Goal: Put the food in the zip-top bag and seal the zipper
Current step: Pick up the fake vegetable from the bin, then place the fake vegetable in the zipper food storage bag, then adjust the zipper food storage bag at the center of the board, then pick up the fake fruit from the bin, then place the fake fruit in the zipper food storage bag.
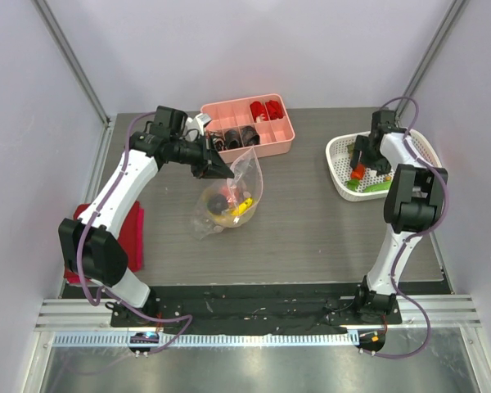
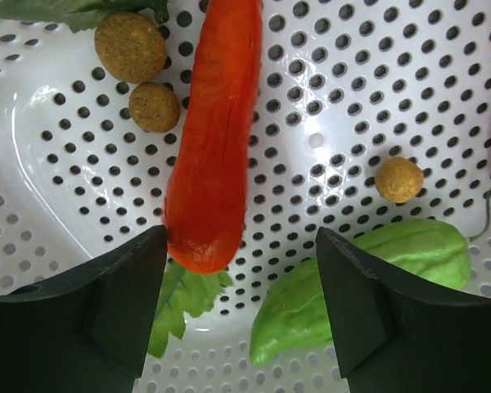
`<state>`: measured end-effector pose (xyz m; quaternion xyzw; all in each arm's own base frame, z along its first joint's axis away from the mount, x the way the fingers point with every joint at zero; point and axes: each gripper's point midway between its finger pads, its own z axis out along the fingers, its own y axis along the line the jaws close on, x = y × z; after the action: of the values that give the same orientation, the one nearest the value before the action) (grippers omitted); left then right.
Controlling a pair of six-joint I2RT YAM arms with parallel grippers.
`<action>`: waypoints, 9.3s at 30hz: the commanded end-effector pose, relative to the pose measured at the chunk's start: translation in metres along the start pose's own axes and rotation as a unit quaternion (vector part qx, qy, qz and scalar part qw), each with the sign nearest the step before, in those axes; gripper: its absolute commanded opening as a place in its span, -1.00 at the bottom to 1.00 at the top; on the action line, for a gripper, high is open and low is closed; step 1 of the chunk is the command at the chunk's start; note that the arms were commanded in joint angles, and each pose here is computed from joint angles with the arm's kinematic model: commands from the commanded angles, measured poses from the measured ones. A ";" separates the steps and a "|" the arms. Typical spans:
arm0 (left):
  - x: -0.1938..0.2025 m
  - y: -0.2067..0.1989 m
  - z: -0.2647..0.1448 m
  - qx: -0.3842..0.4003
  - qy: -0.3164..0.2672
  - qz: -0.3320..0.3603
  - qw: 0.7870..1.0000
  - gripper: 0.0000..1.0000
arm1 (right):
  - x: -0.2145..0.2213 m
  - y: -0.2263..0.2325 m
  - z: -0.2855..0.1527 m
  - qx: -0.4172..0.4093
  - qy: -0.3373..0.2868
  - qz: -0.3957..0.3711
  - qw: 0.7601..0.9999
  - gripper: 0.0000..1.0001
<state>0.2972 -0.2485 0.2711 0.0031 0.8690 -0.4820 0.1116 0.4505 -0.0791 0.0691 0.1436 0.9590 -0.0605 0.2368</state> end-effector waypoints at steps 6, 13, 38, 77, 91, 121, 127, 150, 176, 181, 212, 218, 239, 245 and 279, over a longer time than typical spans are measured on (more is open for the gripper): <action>0.000 -0.004 -0.008 0.009 -0.003 0.013 1.000 -1.00 | -0.012 0.000 0.017 -0.007 -0.001 0.039 0.999 0.21; 0.000 -0.005 -0.010 0.010 -0.003 0.014 1.000 -1.00 | -0.037 -0.011 -0.034 -0.062 -0.046 0.069 0.995 -0.59; -0.005 -0.016 -0.011 0.031 -0.008 0.015 0.999 -1.00 | 0.039 0.275 -0.445 -0.596 -0.445 -0.181 0.643 -0.98; -0.014 -0.022 -0.017 0.044 -0.022 0.010 0.999 -1.00 | 0.085 0.294 -0.403 -0.519 -0.379 -0.221 0.734 0.96; -0.017 -0.021 -0.016 0.043 -0.024 0.006 0.999 -1.00 | 0.072 0.240 -0.326 -0.520 -0.150 -0.117 0.832 0.79; 0.015 -0.036 -0.069 -0.280 -0.154 0.421 0.849 -1.00 | 0.092 0.254 -0.404 -0.587 -0.150 -0.132 0.785 -0.98; 0.022 -0.021 -0.046 -0.281 -0.098 0.434 0.850 -1.00 | 0.096 0.245 -0.360 -0.538 -0.137 -0.164 0.815 -0.98; 0.020 -0.068 0.032 -0.147 -0.052 0.336 0.929 -1.00 | -0.059 0.043 -0.245 -0.290 -0.248 -0.144 0.913 0.82; 0.028 -0.054 0.046 -0.152 -0.021 0.328 0.932 -1.00 | -0.045 -0.165 -0.030 0.048 0.022 -0.215 0.975 0.74; 0.025 -0.056 0.045 -0.152 -0.026 0.332 0.931 -1.00 | -0.042 -0.170 -0.015 0.063 0.030 -0.214 0.974 0.76; 0.032 -0.048 0.045 -0.152 -0.010 0.319 0.936 -1.00 | -0.075 -0.092 -0.077 -0.055 -0.033 -0.185 0.981 0.10; 0.029 -0.047 0.043 -0.146 -0.009 0.303 0.942 -1.00 | -0.096 -0.017 -0.180 -0.216 -0.123 -0.181 0.952 0.03; 0.021 -0.068 0.023 -0.101 -0.026 0.290 0.951 -1.00 | 0.042 0.222 -0.467 -0.623 -0.237 -0.260 0.698 -0.02; 0.021 -0.076 0.019 -0.090 -0.030 0.291 0.952 -1.00 | 0.088 0.238 -0.439 -0.630 -0.181 -0.284 0.700 -0.04; 0.015 -0.096 -0.006 -0.081 -0.066 0.332 0.937 -1.00 | -0.026 0.121 -0.310 -0.322 -0.220 -0.248 0.887 0.97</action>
<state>0.2768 -0.3078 0.3214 0.2378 0.8663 -0.3422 0.2754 0.3461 0.1373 0.3548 -0.2582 0.8322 0.1819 0.4558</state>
